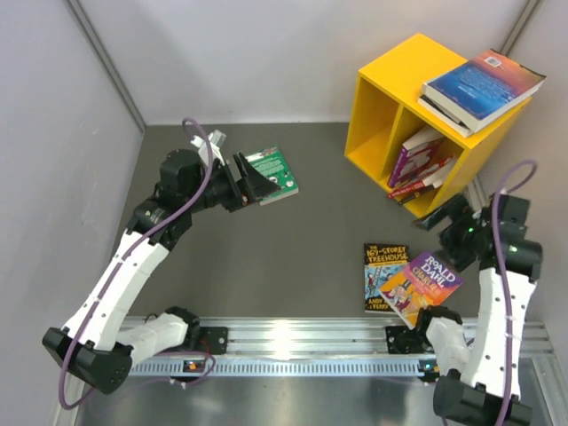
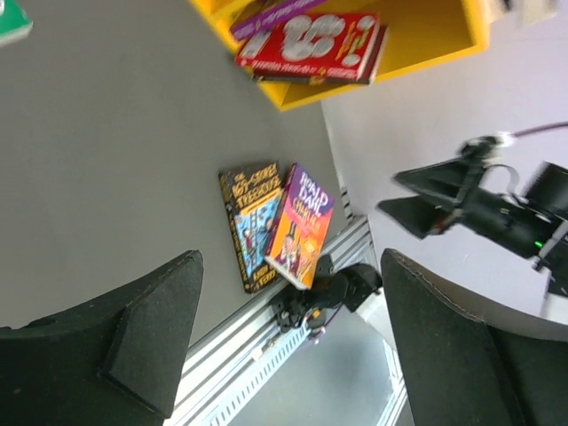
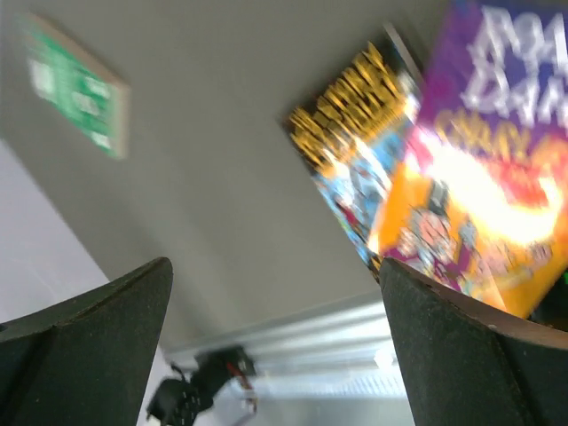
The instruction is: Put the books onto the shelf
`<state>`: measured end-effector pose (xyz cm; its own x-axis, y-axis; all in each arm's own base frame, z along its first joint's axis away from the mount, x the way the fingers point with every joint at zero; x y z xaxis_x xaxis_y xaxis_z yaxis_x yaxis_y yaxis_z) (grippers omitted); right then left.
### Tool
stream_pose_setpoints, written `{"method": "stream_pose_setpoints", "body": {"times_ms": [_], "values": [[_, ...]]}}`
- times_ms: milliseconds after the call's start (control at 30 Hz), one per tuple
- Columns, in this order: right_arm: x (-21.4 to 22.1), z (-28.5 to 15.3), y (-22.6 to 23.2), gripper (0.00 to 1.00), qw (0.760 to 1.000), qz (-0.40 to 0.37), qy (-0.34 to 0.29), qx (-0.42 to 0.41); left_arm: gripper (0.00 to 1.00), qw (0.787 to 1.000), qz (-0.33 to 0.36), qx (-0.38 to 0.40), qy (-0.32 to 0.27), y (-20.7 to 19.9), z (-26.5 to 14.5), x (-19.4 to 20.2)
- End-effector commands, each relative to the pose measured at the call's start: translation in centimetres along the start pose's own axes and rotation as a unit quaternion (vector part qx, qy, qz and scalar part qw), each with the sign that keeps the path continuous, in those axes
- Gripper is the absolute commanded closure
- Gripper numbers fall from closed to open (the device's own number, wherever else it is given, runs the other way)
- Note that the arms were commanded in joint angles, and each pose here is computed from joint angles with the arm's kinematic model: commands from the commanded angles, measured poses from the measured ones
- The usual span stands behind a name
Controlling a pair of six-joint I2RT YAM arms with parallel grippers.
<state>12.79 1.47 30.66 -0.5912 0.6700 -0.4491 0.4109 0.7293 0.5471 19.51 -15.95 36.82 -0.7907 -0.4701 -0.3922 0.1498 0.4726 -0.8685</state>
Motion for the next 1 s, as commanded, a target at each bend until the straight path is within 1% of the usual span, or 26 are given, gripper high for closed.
{"method": "stream_pose_setpoints", "body": {"times_ms": [0, 33, 67, 100, 200, 267, 333, 367, 433, 467, 500, 567, 600, 633, 700, 733, 767, 900, 967], "values": [[3.3, 2.7, -2.5, 0.00, 0.995, 0.026, 0.096, 0.023, 0.15, 1.000, 0.006, 0.015, 0.021, 0.9, 0.9, 0.8], [3.7, 3.1, -3.2, 0.00, 0.992, 0.027, 0.113, 0.047, 0.15, 0.999, 0.004, 0.007, 0.033, 1.4, 1.5, 1.2], [3.8, 3.6, -4.3, 0.00, 0.988, 0.023, 0.119, 0.098, 0.16, 0.999, 0.001, -0.002, 0.042, 2.1, 1.8, 1.6], [4.2, 4.3, -5.3, 0.00, 0.978, 0.024, 0.153, 0.143, 0.16, 0.999, -0.001, -0.007, 0.049, 2.4, 2.1, 1.9], [3.8, 5.7, -7.2, 0.00, 0.961, -0.004, 0.167, 0.221, 0.17, 0.998, -0.008, -0.021, 0.064, 3.0, 2.8, 3.0], [3.2, 6.3, -7.5, 0.00, 0.960, -0.001, 0.146, 0.238, 0.17, 0.997, -0.010, -0.022, 0.070, 3.2, 3.0, 3.5], [3.3, 7.3, -7.9, 0.00, 0.956, 0.021, 0.142, 0.255, 0.17, 0.997, -0.013, -0.024, 0.067, 3.3, 2.9, 3.8], [2.9, 8.1, -8.1, 0.00, 0.959, 0.022, 0.128, 0.252, 0.17, 0.997, -0.014, -0.025, 0.068, 3.5, 2.8, 3.9], [2.8, 9.3, -8.8, 0.00, 0.952, 0.030, 0.137, 0.274, 0.17, 0.998, -0.015, -0.022, 0.065, 3.4, 2.5, 4.0], [2.2, 10.0, -9.2, 0.00, 0.950, 0.023, 0.123, 0.287, 0.17, 0.997, -0.015, -0.023, 0.066, 3.5, 2.4, 4.1], [1.8, 10.6, -9.6, 0.00, 0.945, 0.017, 0.127, 0.301, 0.17, 0.998, -0.013, -0.022, 0.066, 3.4, 2.2, 4.2], [0.6, 11.2, -10.8, 0.00, 0.940, 0.029, 0.104, 0.325, 0.17, 0.997, -0.012, -0.027, 0.065, 3.3, 1.7, 4.3], [0.6, 11.6, -11.7, 0.00, 0.939, 0.038, 0.111, 0.323, 0.17, 0.997, -0.009, -0.030, 0.066, 3.3, 1.5, 4.4], [0.1, 11.4, -13.1, 0.00, 0.936, 0.075, 0.100, 0.328, 0.18, 0.998, -0.007, -0.030, 0.063, 3.2, 1.1, 4.4], [-0.5, 11.9, -14.2, 0.00, 0.932, 0.094, 0.097, 0.337, 0.17, 0.997, -0.007, -0.039, 0.064, 3.4, 0.7, 4.6], [-1.0, 11.4, -15.8, 0.00, 0.923, 0.153, 0.071, 0.346, 0.17, 0.997, -0.007, -0.041, 0.064, 3.3, 0.2, 4.8], [-1.0, 11.4, -15.8, 0.00, 0.923, 0.154, 0.072, 0.346, 0.17, 0.997, -0.008, -0.044, 0.066, 3.4, 0.1, 4.8], [-2.0, 11.7, -17.3, 0.00, 0.914, 0.213, 0.026, 0.345, 0.18, 0.996, -0.007, -0.049, 0.074, 3.3, -0.4, 5.0], [-2.0, 12.3, -17.6, 0.00, 0.913, 0.229, 0.023, 0.337, 0.17, 0.996, -0.001, -0.050, 0.075, 3.0, -0.6, 4.9]]}}
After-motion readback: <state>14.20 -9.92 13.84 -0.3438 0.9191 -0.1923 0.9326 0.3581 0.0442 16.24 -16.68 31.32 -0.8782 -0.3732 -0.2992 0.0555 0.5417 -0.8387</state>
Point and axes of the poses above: each gripper's point midway between its finger pads, its own z axis out along the fingers, its own y axis along the line the jaws close on, x = y × z, the point moved 9 cm from there along -z, back along the fingers, and after that the axes turned 9 degrees about -z, right-handed, at the moved point
